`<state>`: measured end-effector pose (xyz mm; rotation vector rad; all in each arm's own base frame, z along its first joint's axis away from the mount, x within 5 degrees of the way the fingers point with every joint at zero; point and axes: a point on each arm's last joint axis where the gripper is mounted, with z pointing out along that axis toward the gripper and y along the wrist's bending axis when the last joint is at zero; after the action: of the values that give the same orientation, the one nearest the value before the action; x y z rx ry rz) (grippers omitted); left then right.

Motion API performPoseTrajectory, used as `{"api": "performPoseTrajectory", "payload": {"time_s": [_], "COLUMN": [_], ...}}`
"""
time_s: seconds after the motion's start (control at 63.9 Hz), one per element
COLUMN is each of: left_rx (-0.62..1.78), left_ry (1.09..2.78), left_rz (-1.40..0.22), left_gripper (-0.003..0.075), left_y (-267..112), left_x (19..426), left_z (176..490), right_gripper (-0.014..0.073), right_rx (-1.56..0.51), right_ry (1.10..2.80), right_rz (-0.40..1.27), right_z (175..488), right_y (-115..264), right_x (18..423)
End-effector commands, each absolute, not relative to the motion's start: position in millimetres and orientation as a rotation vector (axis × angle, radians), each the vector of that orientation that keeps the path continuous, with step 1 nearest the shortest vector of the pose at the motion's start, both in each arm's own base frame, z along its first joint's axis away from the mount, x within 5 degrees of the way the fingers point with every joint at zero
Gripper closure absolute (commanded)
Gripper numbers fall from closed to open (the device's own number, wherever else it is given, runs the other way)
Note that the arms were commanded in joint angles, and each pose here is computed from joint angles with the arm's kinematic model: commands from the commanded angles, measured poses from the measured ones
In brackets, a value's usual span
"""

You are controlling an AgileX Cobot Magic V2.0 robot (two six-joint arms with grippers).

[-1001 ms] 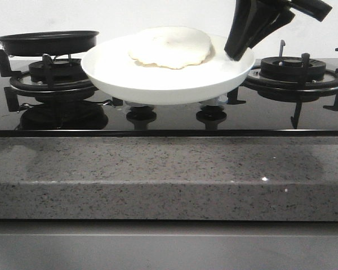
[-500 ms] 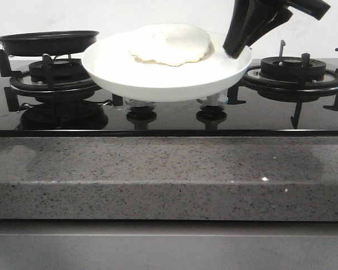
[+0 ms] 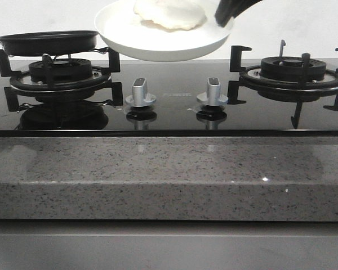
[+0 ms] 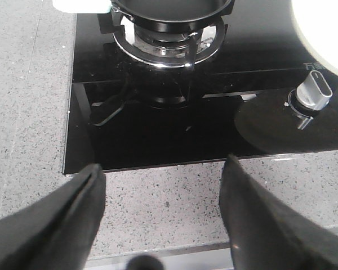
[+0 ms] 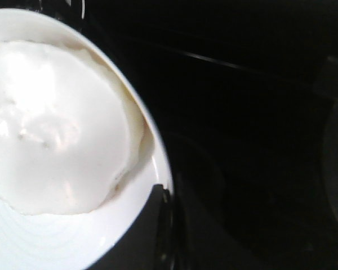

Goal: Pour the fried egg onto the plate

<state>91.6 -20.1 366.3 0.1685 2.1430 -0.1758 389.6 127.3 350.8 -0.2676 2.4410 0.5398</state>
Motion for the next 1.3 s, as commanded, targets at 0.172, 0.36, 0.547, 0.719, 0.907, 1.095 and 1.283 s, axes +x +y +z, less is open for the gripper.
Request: {"api": "performPoseTrajectory", "payload": {"time_s": [0.172,0.36,0.547,0.719,0.907,1.095,1.283], "left_rx": [0.156,0.156,0.156,0.156,0.156,0.156,0.156], "left_ry": [2.053,2.053,2.053,2.053,2.053,2.053,2.053], "left_rz": [-0.195,-0.195,-0.195,-0.195,-0.195,-0.195,-0.195], "left_gripper": [0.0279,0.0279,0.0279,0.0279,0.0279,0.0279,0.0279], "left_y": [-21.2,-21.2,-21.2,-21.2,-21.2,-21.2,-21.2], "left_x": [94.0,94.0,94.0,94.0,94.0,94.0,94.0], "left_z": [379.0,379.0,379.0,379.0,379.0,379.0,379.0], "right_gripper": [0.0654,0.0654,0.0636,0.0462,0.0321,0.0321,0.0321], "right_rx": [-0.219,-0.248,-0.245,-0.241,-0.242,-0.249,-0.257], "right_ry": [2.349,2.421,2.436,2.425,2.425,2.387,2.352], "right_rz": [0.535,0.445,0.435,0.433,0.444,0.459,0.462], "right_z": [366.7,344.3,334.6,334.7,338.3,362.6,385.8], "right_y": [114.6,110.6,111.1,111.1,111.3,109.5,104.3], "right_x": [425.4,443.5,449.5,450.7,448.0,433.7,403.1]}}
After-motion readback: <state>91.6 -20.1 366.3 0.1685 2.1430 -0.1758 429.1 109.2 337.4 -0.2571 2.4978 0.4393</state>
